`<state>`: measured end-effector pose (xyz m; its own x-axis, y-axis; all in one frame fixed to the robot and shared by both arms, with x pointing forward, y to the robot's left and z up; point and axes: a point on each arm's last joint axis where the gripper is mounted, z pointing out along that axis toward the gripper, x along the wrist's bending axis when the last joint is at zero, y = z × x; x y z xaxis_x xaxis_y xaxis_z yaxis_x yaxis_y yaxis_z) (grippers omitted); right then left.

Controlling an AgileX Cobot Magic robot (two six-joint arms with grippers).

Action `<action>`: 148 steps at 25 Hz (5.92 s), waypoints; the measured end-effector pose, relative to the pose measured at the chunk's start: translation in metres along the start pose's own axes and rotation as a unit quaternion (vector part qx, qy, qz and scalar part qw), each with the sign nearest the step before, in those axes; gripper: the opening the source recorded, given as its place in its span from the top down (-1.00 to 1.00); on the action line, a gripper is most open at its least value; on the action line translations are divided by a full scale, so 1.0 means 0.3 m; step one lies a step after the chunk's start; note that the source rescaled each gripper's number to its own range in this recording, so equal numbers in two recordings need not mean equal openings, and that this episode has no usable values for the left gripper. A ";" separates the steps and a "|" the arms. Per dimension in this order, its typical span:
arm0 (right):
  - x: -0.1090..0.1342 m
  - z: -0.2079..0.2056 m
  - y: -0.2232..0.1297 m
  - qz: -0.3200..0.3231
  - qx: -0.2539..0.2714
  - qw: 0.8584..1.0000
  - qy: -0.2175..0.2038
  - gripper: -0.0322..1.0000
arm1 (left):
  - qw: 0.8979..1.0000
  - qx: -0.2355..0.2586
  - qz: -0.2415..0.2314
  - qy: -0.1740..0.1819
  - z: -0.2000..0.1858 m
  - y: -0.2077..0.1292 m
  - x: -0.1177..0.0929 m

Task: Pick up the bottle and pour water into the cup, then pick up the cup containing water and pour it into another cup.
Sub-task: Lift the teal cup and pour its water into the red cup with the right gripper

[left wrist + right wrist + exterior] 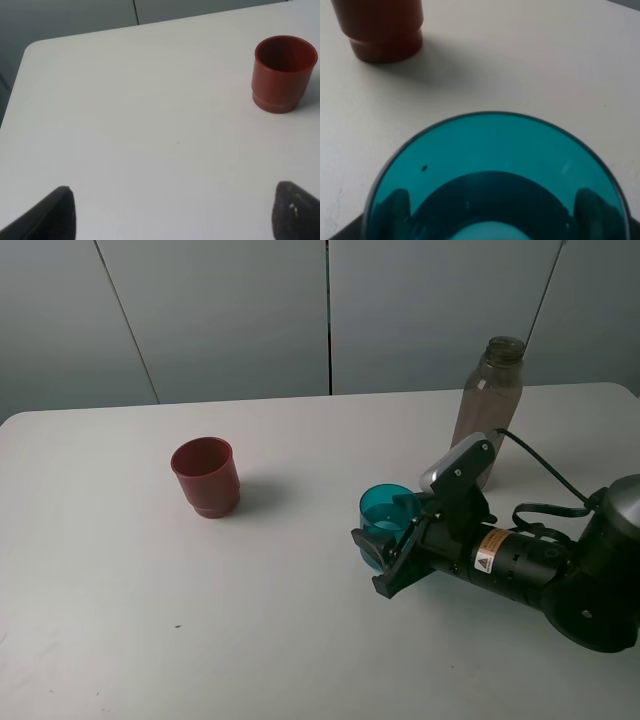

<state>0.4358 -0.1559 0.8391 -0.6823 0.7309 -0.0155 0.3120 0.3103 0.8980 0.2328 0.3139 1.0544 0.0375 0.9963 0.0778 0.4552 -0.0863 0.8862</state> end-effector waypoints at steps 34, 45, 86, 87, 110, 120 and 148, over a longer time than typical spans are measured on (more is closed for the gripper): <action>-0.074 0.095 0.483 -0.073 0.025 0.997 -0.020 0.69 | 1.000 0.000 0.000 0.000 0.000 0.000 0.000; -0.015 0.202 0.610 -0.141 0.054 0.989 0.000 0.69 | 1.000 0.000 0.000 0.000 0.000 0.000 0.000; 0.157 0.427 0.636 -0.265 0.116 0.957 0.025 0.69 | 1.000 0.000 0.000 0.000 0.000 0.000 0.000; 0.157 0.427 0.636 -0.267 0.116 0.956 0.025 0.69 | 1.000 0.000 0.000 0.000 0.000 0.000 0.000; 0.135 0.506 0.696 -0.342 0.118 0.932 -0.011 0.69 | 1.000 0.000 0.001 0.000 0.000 0.000 0.000; 0.135 0.538 0.676 -0.391 0.131 0.911 -0.021 0.69 | 1.000 0.000 -0.001 0.000 0.000 0.000 0.000; 0.169 0.567 0.664 -0.520 0.104 0.847 -0.026 0.69 | 1.000 0.000 -0.001 0.000 0.000 0.000 0.000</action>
<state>0.5759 0.0465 0.9422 -0.6319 0.0206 -0.7748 -0.3259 0.8999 0.2898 0.2328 0.3139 1.0544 0.0366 0.9964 0.0760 0.4552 -0.0843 0.8864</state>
